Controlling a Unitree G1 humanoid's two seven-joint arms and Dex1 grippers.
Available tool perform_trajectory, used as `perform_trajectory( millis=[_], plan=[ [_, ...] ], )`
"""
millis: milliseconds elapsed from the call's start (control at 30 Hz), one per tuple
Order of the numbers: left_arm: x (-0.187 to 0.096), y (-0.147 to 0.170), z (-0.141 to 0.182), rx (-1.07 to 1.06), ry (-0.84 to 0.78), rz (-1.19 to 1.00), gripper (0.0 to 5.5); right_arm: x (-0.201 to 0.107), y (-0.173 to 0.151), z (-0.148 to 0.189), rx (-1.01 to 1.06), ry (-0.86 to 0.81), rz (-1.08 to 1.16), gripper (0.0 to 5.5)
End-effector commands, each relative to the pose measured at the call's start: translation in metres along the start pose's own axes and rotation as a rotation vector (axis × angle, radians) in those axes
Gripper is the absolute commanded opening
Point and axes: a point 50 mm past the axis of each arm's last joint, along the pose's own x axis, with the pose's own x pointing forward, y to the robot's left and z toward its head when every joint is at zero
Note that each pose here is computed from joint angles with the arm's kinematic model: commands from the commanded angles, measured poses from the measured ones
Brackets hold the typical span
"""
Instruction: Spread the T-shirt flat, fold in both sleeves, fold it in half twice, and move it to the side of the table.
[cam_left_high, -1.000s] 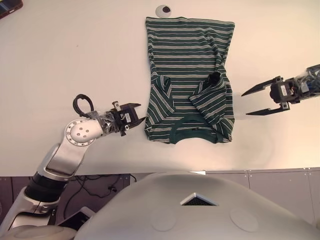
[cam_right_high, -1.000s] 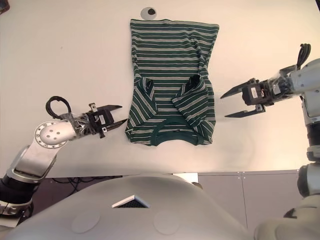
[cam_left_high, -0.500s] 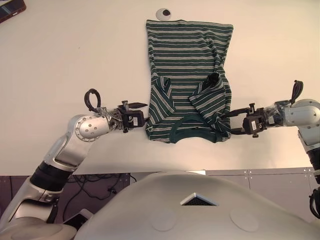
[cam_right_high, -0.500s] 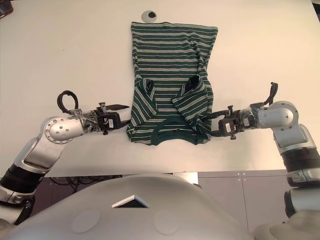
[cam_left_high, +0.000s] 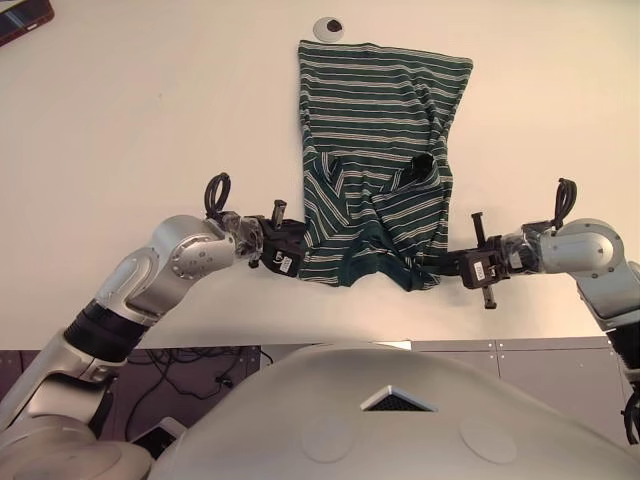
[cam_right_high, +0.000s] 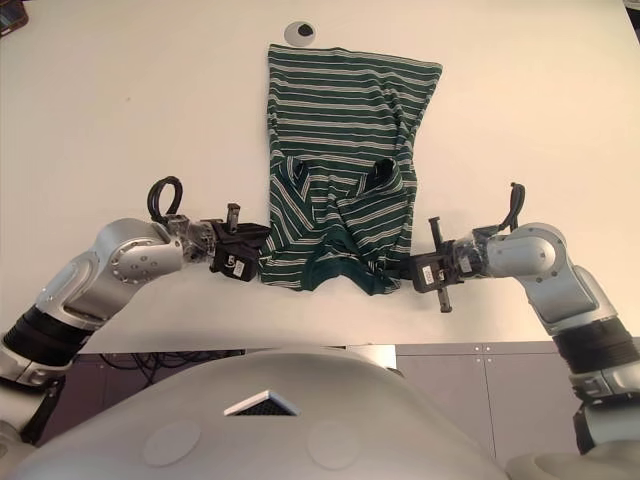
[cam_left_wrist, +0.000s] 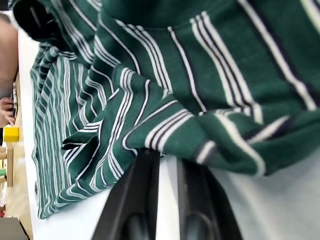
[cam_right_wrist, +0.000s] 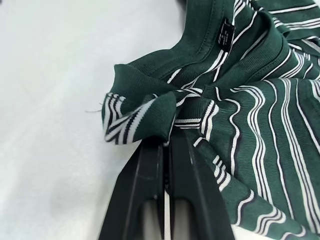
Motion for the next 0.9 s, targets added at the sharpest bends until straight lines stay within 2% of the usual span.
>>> perform_trajectory(
  millis=[33,233,367,467,533,700,900],
  plan=[
    [0.006,-0.029,-0.004,-0.157,0.007,-0.157,0.04,0.002,0.011,-0.017,0.122,0.077,0.110,0.00],
    [-0.018,-0.034,0.014,-0.598,-0.100,-0.184,0.04,-0.016,-0.001,-0.015,0.397,-0.008,0.243,0.00],
    [-0.030,-0.031,0.021,-0.766,-0.152,-0.150,0.04,-0.029,-0.008,-0.006,0.523,-0.078,0.335,0.00],
    [-0.032,-0.019,0.025,-0.845,-0.222,-0.088,0.04,-0.036,-0.024,-0.011,0.613,-0.150,0.271,0.00],
    [-0.035,-0.008,0.022,-0.883,-0.259,-0.040,0.04,-0.049,-0.042,-0.013,0.659,-0.205,0.199,0.00],
    [-0.046,0.042,-0.003,-0.994,-0.393,0.170,0.04,-0.075,-0.089,-0.022,0.792,-0.393,-0.061,0.00],
    [-0.046,0.105,-0.038,-1.146,-0.551,0.468,0.04,-0.084,-0.133,-0.036,0.943,-0.505,-0.324,0.00]
  ],
)
